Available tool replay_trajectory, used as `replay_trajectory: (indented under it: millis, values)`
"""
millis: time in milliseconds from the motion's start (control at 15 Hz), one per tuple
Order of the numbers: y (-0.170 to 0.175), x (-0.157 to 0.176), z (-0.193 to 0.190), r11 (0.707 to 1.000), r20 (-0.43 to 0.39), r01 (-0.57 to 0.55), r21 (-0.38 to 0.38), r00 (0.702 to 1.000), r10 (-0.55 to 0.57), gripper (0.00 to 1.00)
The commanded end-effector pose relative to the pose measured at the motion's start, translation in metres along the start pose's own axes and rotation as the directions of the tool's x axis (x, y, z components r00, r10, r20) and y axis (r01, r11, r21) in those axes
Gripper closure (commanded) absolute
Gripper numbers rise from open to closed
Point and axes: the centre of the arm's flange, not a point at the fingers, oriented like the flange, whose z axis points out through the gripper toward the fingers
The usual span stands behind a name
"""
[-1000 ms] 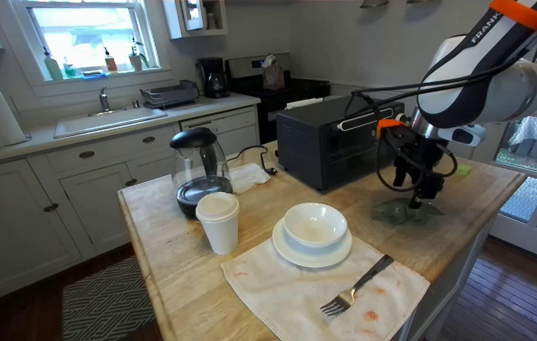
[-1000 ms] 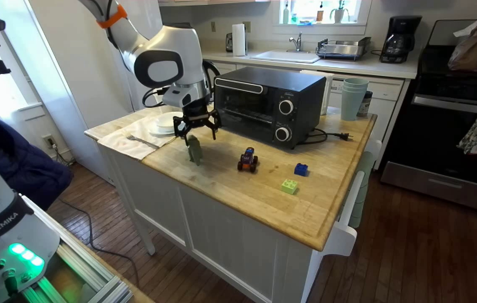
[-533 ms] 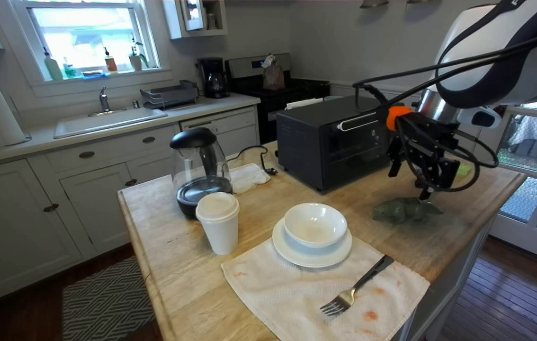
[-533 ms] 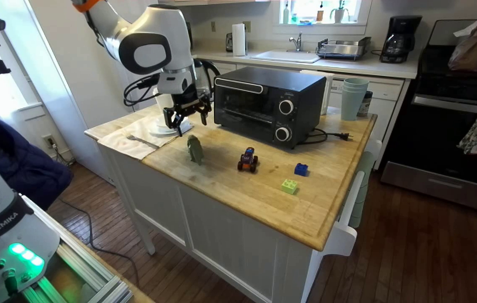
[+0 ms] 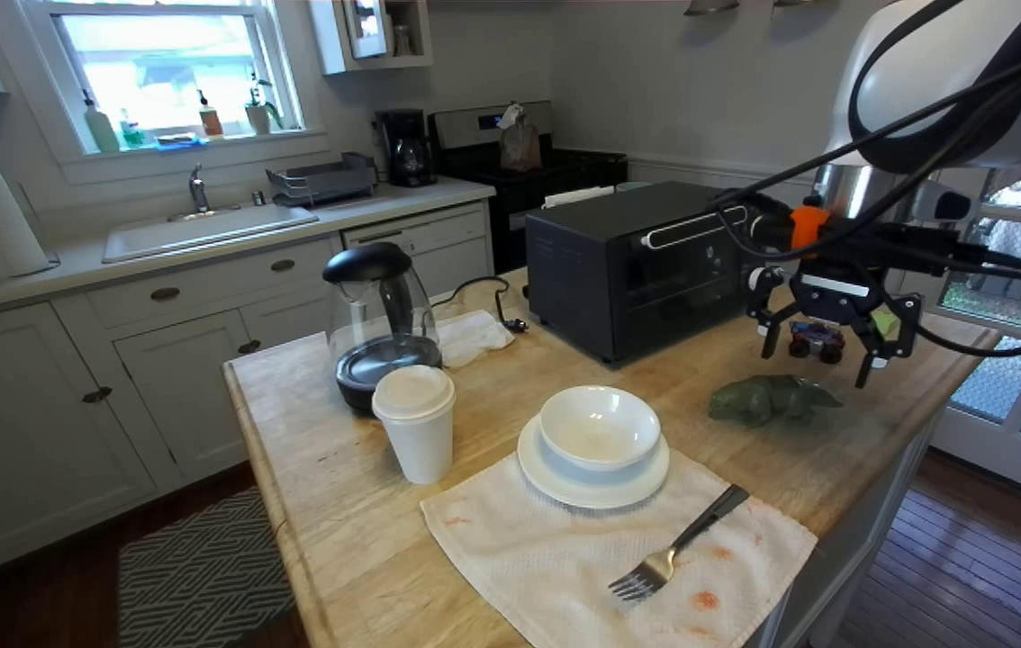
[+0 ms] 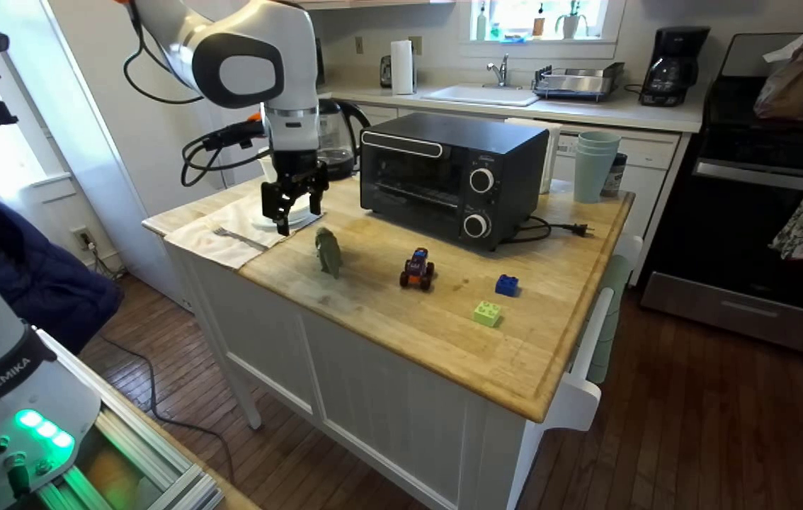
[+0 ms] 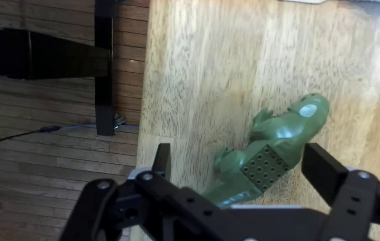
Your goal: Pick up the green dinosaur toy and turn it clockwise by ninety degrees, put the green dinosaur toy back on the kitchen counter
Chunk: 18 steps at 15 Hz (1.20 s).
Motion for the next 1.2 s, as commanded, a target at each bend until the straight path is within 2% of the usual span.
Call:
replay_trajectory:
  millis: [0, 200, 533, 600, 667, 1133]
  values:
    - [0.0035, 0.0041, -0.0042, 0.98, -0.006, 0.198, -0.035, 0.98, -0.198, 0.0]
    - [0.0042, 0.0047, -0.007, 0.935, -0.008, 0.353, -0.023, 0.936, -0.353, 0.0]
    - [0.0039, 0.0092, -0.0099, 0.833, 0.01, 0.554, -0.001, 0.833, -0.554, 0.0]
    - [0.003, 0.0101, -0.0104, 0.83, 0.009, 0.558, 0.007, 0.83, -0.558, 0.0]
    - [0.0017, 0.0048, -0.0027, 0.852, 0.0, 0.523, -0.015, 0.852, -0.523, 0.0]
    - [0.002, 0.0052, -0.0022, 0.849, 0.001, 0.527, -0.016, 0.85, -0.527, 0.0]
